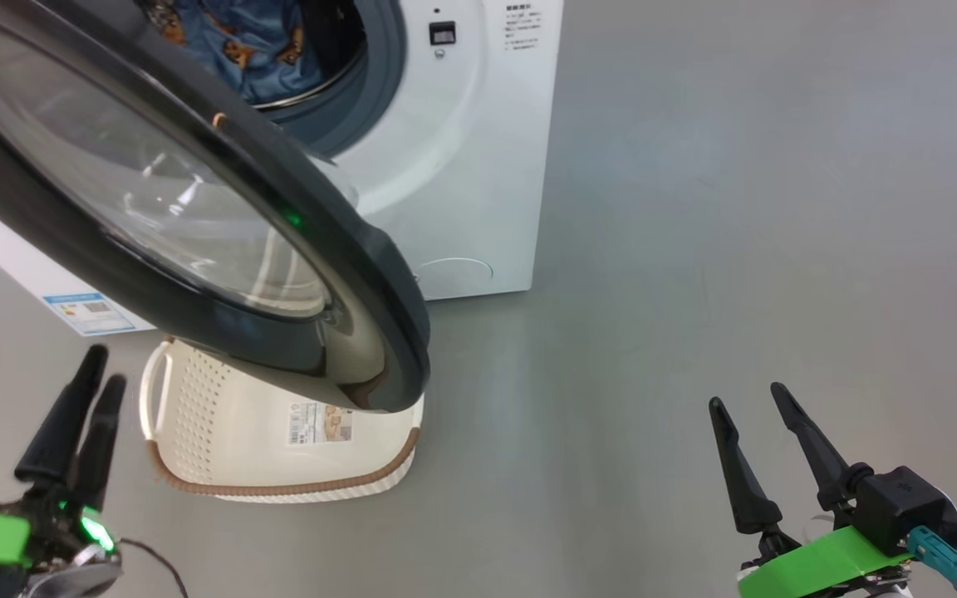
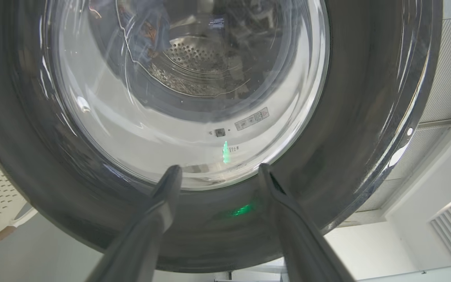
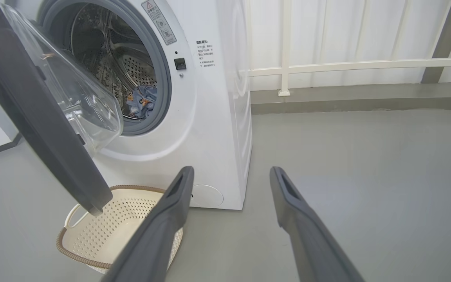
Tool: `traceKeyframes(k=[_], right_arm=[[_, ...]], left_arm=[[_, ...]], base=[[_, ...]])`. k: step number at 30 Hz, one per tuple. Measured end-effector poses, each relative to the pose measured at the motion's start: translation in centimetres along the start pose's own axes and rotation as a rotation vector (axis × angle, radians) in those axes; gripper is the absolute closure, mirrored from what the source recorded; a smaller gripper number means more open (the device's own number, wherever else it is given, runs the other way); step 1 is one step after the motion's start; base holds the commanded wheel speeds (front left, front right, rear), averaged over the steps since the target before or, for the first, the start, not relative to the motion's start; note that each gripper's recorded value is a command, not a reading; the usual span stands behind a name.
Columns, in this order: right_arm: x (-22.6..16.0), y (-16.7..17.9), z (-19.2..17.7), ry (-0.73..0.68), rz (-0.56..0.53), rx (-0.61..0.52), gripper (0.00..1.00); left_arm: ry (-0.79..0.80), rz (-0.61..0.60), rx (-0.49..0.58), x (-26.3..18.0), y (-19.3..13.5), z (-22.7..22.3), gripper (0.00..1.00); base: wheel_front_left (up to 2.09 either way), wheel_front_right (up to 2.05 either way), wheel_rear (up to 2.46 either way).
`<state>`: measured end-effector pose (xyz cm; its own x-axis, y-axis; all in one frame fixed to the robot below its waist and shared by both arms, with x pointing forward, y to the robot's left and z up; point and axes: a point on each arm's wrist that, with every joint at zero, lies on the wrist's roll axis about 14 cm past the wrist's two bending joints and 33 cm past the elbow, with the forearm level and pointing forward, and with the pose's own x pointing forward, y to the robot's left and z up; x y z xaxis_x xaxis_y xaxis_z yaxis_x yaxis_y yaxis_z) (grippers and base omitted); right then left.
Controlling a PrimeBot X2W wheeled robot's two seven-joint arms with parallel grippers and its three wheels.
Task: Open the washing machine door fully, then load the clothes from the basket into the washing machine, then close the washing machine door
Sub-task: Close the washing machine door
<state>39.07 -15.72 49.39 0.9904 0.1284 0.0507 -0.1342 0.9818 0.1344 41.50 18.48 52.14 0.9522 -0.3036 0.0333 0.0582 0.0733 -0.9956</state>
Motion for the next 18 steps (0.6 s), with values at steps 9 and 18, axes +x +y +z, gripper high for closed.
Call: traceKeyframes(k=[9,18], right_arm=[[0.1,0.8,0.6,-0.012,0.03,-0.006,0.0],[-0.4,1.1,1.2,-0.021,0.038,-0.009,0.0]], left_arm=[[-0.218,0.028,0.192,-2.5,-0.9,2.4,0.0],[-0.283,0.087,0.664,-4.2,-1.5,1.8,0.0]], base=[[0.0,0.0,0.0],[0.0,0.0,0.0]])
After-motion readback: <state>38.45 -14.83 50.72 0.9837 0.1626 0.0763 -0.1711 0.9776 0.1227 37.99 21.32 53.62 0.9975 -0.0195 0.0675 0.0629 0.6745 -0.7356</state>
